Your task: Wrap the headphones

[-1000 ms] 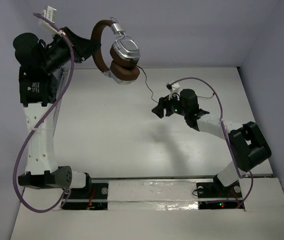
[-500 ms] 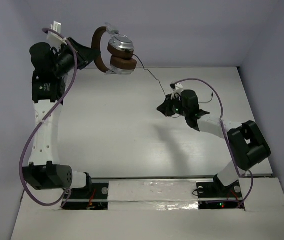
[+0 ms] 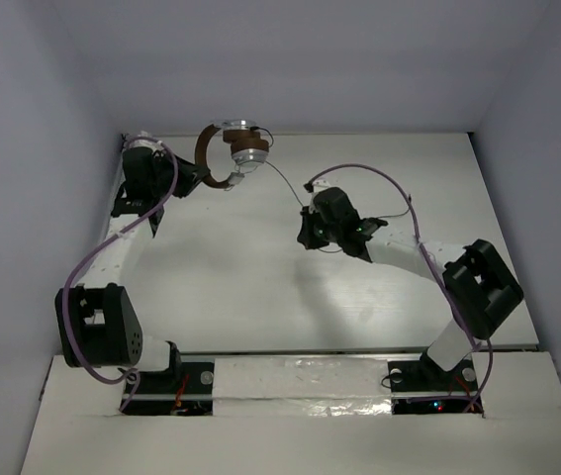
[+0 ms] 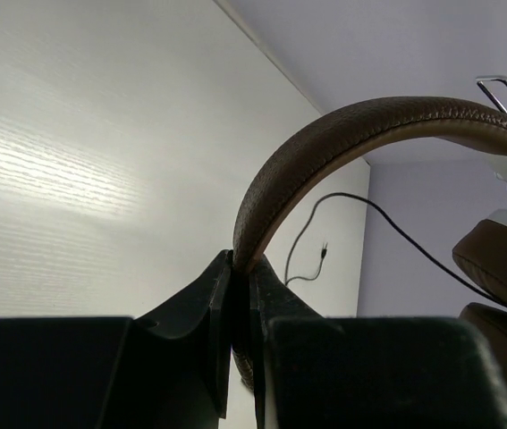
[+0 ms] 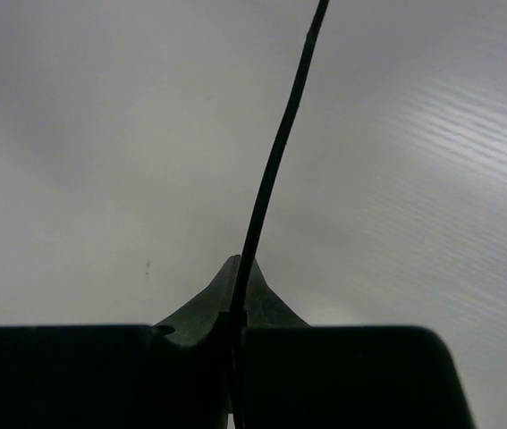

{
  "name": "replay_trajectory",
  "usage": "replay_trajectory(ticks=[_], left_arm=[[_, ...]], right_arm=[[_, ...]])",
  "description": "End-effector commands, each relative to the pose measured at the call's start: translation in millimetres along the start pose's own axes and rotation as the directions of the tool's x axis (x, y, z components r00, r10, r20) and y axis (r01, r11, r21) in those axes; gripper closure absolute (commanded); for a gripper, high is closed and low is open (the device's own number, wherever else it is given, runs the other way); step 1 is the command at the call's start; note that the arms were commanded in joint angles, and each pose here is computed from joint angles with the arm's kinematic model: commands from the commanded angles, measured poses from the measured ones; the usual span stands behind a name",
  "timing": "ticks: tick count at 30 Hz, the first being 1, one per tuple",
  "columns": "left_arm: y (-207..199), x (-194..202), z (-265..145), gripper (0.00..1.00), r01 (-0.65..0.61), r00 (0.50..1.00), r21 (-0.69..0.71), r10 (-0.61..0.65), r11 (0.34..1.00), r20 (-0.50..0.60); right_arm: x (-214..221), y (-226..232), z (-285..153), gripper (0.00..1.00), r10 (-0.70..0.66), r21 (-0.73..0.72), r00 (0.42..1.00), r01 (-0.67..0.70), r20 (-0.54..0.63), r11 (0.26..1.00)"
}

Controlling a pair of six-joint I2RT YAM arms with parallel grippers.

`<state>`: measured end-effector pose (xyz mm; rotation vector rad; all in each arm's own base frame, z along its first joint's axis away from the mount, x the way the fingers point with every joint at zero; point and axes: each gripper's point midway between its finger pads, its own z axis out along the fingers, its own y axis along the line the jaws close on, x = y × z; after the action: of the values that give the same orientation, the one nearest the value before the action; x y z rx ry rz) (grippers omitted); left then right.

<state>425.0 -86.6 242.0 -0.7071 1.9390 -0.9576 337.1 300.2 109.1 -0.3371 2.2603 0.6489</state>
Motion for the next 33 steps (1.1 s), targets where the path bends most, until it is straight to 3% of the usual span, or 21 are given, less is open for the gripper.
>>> replay_trajectory(ticks=[1,7,13,18,24,33], left_arm=[[-48.7,-12.2,-6.9,1.00,-0.027,0.991,0.147,0.008,0.989,0.134],[-12.3,-12.0,-2.6,1.00,-0.036,0.970,-0.005,0.036,0.999,0.241],[-10.9,5.7,-1.1,1.00,-0.042,0.964,-0.031,0.049,0.999,0.261],[-17.6,30.2,2.5,1.00,-0.121,0.957,-0.073,0.136,0.990,0.257],[-7.8,69.5,4.9,1.00,-0.231,0.945,-0.138,0.255,0.963,0.203],[-16.9,116.8,4.5,1.00,-0.420,0.902,-0.050,0.422,0.906,0.090]], right_arm=[[1.2,42.6,-7.4,1.00,-0.088,0.007,0.996,0.088,-0.029,0.996],[19.3,111.5,-46.8,1.00,-0.253,-0.064,0.966,0.249,-0.059,0.966],[19.9,137.2,-79.6,1.00,-0.332,-0.070,0.941,0.328,-0.070,0.942],[17.6,150.1,-90.2,1.00,-0.389,-0.078,0.917,0.382,-0.092,0.921],[-14.1,157.3,-107.6,1.00,-0.409,-0.052,0.912,0.407,-0.039,0.912],[-52.0,149.7,-118.6,1.00,-0.474,0.049,0.880,0.474,-0.012,0.879]])
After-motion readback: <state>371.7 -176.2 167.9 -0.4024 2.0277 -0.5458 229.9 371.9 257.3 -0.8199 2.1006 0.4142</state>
